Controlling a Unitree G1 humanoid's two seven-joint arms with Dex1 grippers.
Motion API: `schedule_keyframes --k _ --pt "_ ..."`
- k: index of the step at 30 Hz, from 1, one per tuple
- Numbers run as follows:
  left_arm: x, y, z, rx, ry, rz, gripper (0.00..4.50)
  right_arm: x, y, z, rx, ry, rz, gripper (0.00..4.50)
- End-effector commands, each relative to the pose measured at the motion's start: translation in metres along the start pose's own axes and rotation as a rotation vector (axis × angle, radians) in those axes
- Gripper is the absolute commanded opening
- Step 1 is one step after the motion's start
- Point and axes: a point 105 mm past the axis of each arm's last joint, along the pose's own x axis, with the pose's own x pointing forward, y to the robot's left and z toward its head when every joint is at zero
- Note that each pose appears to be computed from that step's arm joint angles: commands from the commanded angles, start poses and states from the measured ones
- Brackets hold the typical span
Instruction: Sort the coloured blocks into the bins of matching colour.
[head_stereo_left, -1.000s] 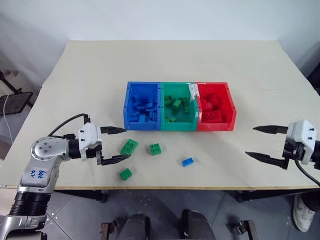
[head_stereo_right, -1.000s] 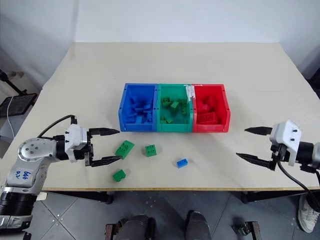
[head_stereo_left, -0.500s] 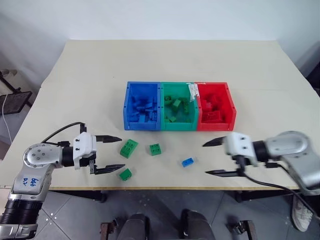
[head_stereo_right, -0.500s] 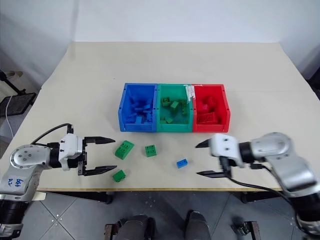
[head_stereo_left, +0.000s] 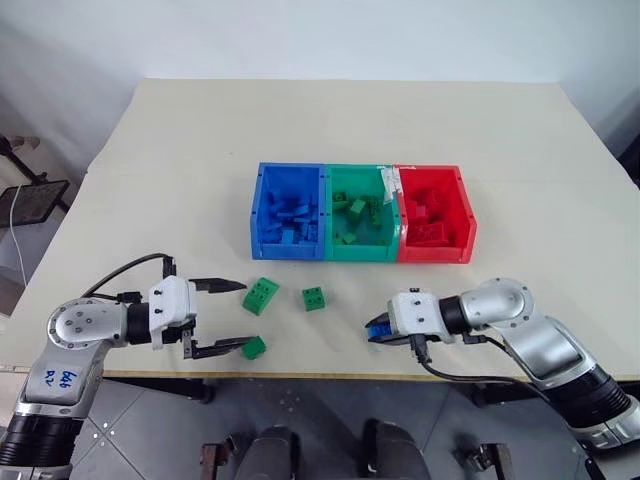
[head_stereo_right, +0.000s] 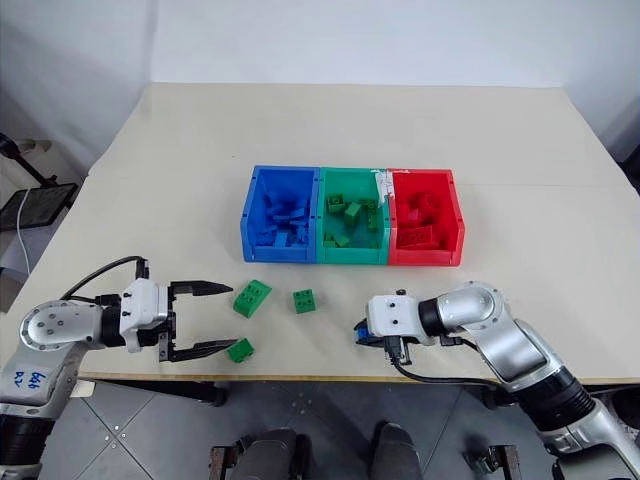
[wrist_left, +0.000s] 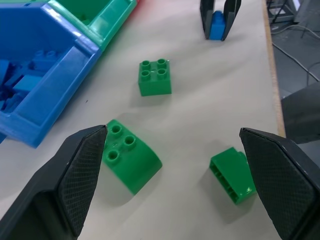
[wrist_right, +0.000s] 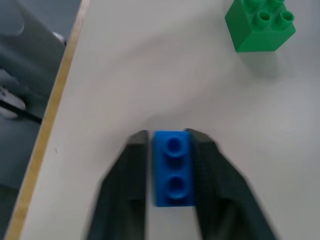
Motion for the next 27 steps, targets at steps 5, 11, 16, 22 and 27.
schedule_keyframes --k 5,11,16,22,27 --pt "-0.019 0.028 0.014 -0.003 -0.062 0.218 4.5 -0.013 -0.051 0.053 0.054 -0.252 -0.209 0.49" --pt "-0.025 0.031 0.01 -0.107 -0.093 0.275 4.5 0.01 -0.131 0.108 0.118 -0.416 -0.473 0.49" --pt "-0.022 0.028 0.008 -0.12 -0.083 0.254 4.5 0.032 -0.166 0.12 0.134 -0.405 -0.571 0.49" --pt "-0.019 0.028 0.008 -0.116 -0.077 0.24 4.5 0.04 -0.177 0.12 0.12 -0.396 -0.62 1.7" --pt "-0.018 0.027 0.008 -0.114 -0.076 0.231 4.5 0.026 -0.17 0.125 0.079 -0.453 -0.603 3.4"
